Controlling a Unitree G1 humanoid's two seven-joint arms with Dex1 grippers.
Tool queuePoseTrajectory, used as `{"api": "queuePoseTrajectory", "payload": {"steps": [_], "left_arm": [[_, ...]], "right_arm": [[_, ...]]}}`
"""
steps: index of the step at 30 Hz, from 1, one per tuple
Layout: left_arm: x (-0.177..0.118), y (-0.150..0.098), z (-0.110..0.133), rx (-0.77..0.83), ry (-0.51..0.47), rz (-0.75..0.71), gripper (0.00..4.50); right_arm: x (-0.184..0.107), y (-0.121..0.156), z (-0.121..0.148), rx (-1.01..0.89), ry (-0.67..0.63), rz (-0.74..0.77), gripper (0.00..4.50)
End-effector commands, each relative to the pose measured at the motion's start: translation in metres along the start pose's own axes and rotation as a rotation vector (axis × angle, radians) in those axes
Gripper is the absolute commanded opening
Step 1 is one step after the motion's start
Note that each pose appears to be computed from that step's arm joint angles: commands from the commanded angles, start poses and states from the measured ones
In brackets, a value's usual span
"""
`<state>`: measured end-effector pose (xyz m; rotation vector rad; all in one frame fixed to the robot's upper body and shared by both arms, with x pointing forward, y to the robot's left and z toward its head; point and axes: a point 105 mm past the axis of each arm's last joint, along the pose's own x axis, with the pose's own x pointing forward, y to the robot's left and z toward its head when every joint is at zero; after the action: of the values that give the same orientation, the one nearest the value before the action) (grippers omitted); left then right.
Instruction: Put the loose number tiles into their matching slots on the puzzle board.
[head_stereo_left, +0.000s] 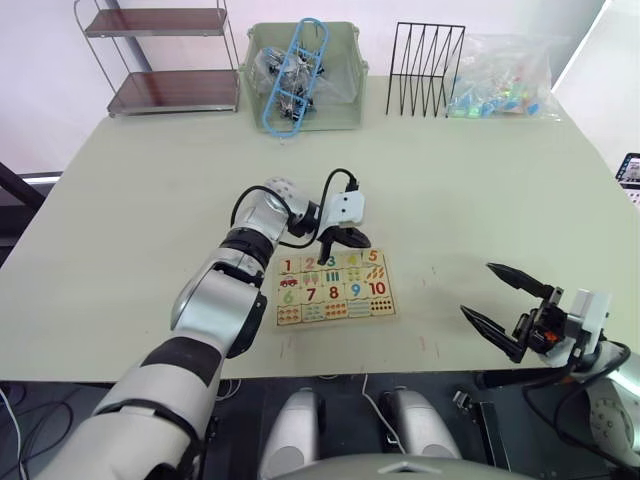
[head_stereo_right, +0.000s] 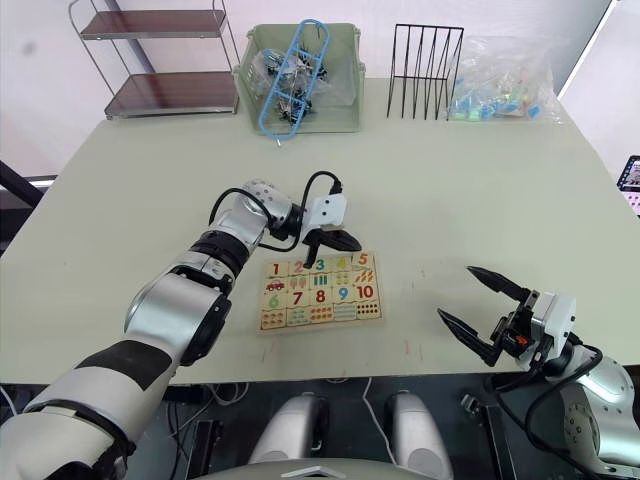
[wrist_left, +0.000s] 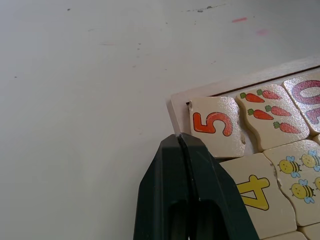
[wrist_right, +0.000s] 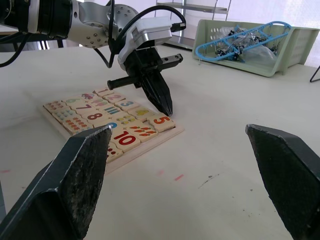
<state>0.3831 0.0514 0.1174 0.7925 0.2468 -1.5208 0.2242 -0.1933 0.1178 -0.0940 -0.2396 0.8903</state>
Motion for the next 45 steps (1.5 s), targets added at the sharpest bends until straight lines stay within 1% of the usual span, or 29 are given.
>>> {"api": "queuePoseTrajectory", "payload": {"steps": [1,22,45], "left_arm": [[-0.0026,0.0053,0.0095,0.037,-0.013,0.011,0.03],[0.0008,-0.0019,0.0069,0.034,-0.016,-0.033,0.03],[0.0014,-0.0029,0.0091,0.032,-0.025,-0.047,0.03]], "right_arm": [[0.0014,-0.0001,0.0104,-0.037,-0.036,0.0,4.5],[0.001,0.0008,0.0092,-0.036,-0.033,-0.003,4.5],[-0.0007,0.0007,0.0077,-0.032,-0.03,-0.008,4.5]]}}
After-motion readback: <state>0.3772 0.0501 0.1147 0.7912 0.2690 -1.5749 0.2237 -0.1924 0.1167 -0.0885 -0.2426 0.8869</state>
